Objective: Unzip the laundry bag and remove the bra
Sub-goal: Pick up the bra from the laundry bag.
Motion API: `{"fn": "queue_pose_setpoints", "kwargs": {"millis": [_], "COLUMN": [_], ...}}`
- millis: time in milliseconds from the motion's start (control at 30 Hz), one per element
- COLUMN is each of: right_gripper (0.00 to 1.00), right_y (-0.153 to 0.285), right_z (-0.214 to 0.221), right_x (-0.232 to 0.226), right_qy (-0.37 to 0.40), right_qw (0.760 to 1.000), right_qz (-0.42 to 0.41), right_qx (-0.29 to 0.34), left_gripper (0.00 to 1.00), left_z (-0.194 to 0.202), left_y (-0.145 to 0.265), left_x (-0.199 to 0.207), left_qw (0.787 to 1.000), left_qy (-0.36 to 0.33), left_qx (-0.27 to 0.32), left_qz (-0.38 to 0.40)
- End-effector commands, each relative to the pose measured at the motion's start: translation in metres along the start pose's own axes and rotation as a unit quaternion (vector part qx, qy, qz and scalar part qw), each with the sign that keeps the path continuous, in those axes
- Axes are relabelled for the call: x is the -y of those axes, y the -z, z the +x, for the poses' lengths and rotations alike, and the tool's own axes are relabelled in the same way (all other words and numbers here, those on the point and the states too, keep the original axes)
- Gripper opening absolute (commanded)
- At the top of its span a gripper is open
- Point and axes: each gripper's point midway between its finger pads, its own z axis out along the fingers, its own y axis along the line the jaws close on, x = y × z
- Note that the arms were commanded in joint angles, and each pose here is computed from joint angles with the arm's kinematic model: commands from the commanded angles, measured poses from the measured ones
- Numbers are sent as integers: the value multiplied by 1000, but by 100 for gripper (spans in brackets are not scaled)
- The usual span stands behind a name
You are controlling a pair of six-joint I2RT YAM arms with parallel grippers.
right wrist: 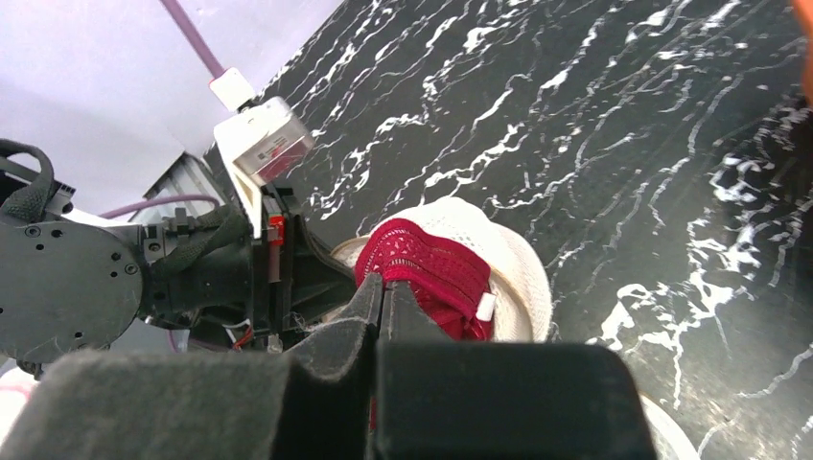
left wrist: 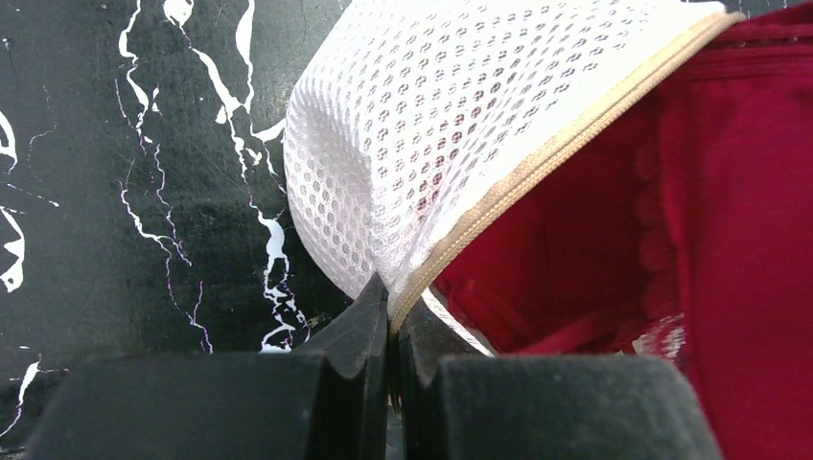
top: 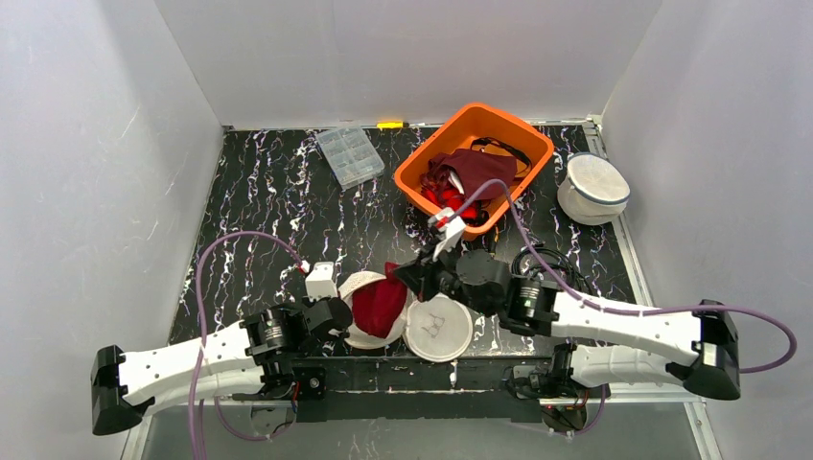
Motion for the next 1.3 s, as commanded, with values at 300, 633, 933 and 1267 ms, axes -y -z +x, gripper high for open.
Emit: {"fn": "queue_pose_setpoints", "kwargs": {"millis": [300, 633, 933, 1267], "right_gripper": [12, 72, 82, 83], "right_y": [7, 13, 43, 39], "right_z": [46, 60, 87, 119], "right_x": [32, 46, 74, 78], "right_qy": [-53, -59, -136, -187], "right_qw": [998, 992, 975, 964], "right_qz": [34, 85, 149, 152], "right_qx": [-31, -77, -95, -115], "left_gripper": [0, 0, 0, 0], "left_z": [-14, -9, -10, -11], "left_y": [-5, -7, -6, -5], "left_x": [14, 16, 17, 19], "left_qw": [1000, 1000, 1000, 1000], "left_qy": [2, 4, 7, 10], "left_qx": [24, 14, 16, 16], "left_qz": [6, 8, 12, 17]}}
